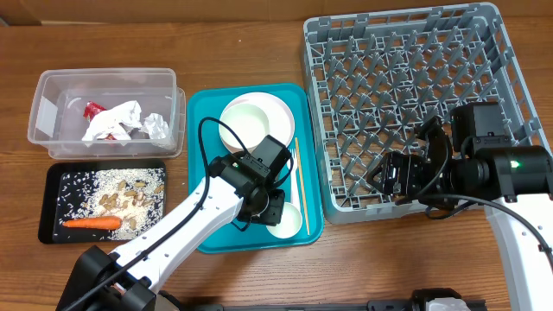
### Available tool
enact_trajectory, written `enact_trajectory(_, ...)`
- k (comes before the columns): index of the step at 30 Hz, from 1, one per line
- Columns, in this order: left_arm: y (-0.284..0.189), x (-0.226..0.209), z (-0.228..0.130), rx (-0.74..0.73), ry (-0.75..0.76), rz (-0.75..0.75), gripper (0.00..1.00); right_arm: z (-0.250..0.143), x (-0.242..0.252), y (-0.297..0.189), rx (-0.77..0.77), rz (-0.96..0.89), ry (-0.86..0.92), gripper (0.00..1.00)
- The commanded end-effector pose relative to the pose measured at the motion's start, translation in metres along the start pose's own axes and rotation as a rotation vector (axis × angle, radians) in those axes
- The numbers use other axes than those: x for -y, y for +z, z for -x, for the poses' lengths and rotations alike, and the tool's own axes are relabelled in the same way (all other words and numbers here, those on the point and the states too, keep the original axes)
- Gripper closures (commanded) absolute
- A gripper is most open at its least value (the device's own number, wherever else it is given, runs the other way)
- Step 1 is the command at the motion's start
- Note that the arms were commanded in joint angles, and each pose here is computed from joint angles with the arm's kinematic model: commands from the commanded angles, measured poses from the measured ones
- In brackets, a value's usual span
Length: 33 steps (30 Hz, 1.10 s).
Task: Sort waste into correct bins and load items into the dishwasher
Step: 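Lower the left gripper and grasp the pale green cup's rim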
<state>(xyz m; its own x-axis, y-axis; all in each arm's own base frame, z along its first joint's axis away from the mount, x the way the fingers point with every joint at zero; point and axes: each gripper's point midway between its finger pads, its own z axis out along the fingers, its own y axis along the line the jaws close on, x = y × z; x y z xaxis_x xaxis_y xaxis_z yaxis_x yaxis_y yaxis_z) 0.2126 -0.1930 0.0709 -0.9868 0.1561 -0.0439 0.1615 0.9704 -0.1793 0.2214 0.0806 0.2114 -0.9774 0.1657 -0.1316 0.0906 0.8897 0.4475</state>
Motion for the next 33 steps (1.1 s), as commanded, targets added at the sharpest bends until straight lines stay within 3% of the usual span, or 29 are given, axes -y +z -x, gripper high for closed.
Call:
enact_trajectory(1, 0.0026, -0.0006, -0.0010, -0.002, -0.008, 0.006, 0.66, 0.0054, -0.0012, -0.0037, 0.019, -0.006, -0.016, 0.00)
enact_trajectory(16, 0.0043, -0.0002, -0.0026, -0.005, -0.019, 0.005, 0.70, 0.0052, -0.0015, -0.0028, 0.016, -0.007, -0.019, 0.00)
enact_trajectory(25, 0.0043, -0.0001, -0.0025, -0.005, -0.023, 0.005, 0.83, 0.0057, 0.0001, -0.0010, 0.013, -0.015, -0.018, 0.00)
enact_trajectory(28, 0.0043, -0.0001, -0.0027, -0.006, -0.022, 0.004, 0.83, 0.0061, 0.0004, -0.0004, 0.011, -0.015, -0.017, 0.00)
enact_trajectory(30, 0.0043, 0.0010, -0.0036, -0.010, -0.023, -0.002, 0.94, 0.0052, 0.0006, -0.0004, 0.007, -0.016, -0.015, 0.00)
enact_trajectory(33, 0.0041, 0.0077, -0.0079, -0.035, -0.024, -0.041, 0.96, 0.0056, 0.0013, -0.0002, 0.008, -0.019, -0.015, 0.00)
